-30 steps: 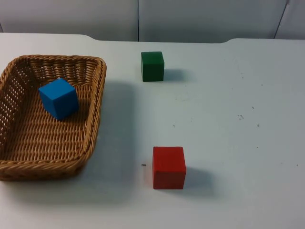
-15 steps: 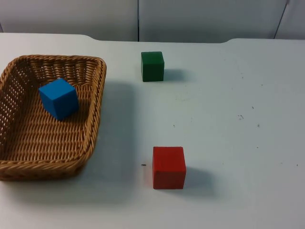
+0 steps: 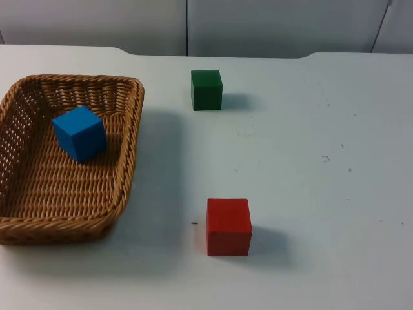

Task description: Pick up the basket with the left hand and place the blue cube into the basket with the right hand.

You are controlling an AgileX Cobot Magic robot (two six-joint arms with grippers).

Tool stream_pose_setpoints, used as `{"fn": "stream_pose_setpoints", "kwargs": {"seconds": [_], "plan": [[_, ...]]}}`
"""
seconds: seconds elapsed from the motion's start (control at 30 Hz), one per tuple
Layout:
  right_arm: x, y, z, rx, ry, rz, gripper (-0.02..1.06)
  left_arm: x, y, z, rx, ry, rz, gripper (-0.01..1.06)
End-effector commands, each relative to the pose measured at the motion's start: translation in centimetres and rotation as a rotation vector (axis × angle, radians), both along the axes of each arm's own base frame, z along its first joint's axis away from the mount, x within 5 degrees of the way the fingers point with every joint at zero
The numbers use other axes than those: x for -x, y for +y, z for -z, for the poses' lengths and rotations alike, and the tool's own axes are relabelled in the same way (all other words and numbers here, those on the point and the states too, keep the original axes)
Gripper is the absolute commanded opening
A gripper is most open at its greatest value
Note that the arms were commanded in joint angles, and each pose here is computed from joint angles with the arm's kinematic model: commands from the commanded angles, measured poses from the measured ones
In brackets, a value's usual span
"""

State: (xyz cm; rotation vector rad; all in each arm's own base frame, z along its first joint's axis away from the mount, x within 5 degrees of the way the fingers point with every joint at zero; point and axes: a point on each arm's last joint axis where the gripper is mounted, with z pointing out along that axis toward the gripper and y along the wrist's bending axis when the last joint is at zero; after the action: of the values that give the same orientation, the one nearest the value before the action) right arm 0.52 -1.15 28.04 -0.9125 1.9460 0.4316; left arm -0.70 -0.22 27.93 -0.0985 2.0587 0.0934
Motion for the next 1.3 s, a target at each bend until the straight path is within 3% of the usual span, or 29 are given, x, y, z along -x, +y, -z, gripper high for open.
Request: {"fn": "stream_pose_setpoints", "kwargs": {"seconds": [0.0,0.43,0.57,0.6,1.13,1.27], "plan": [[0.27,0.1,-0.23,-0.003,-0.015,-0.048,0.77,-0.04,-0.07,0.02,0.006,-0.011,0.006,1.05],[-0.1,0.54,0.2,-0.021,-0.028,-0.041,0.8,-0.04,-0.07,0.02,0.006,-0.011,0.006,1.05],[-0.11,0.55,0.2,-0.023,-0.029,-0.041,1.04,-0.04,-0.07,0.02,0.006,-0.011,0.006,1.05],[-0.11,0.55,0.2,-0.023,-0.029,-0.041,1.05,-0.04,-0.07,0.02,0.006,-0.011,0.006,1.05],[-0.11,0.55,0.2,-0.023,-0.029,-0.041,1.05,-0.01,-0.07,-0.03,0.006,-0.013,0.006,1.05],[0.22,0.12,0.21,-0.049,-0.049,-0.012,1.05,-0.01,-0.07,-0.03,0.006,-0.013,0.006,1.05]]}}
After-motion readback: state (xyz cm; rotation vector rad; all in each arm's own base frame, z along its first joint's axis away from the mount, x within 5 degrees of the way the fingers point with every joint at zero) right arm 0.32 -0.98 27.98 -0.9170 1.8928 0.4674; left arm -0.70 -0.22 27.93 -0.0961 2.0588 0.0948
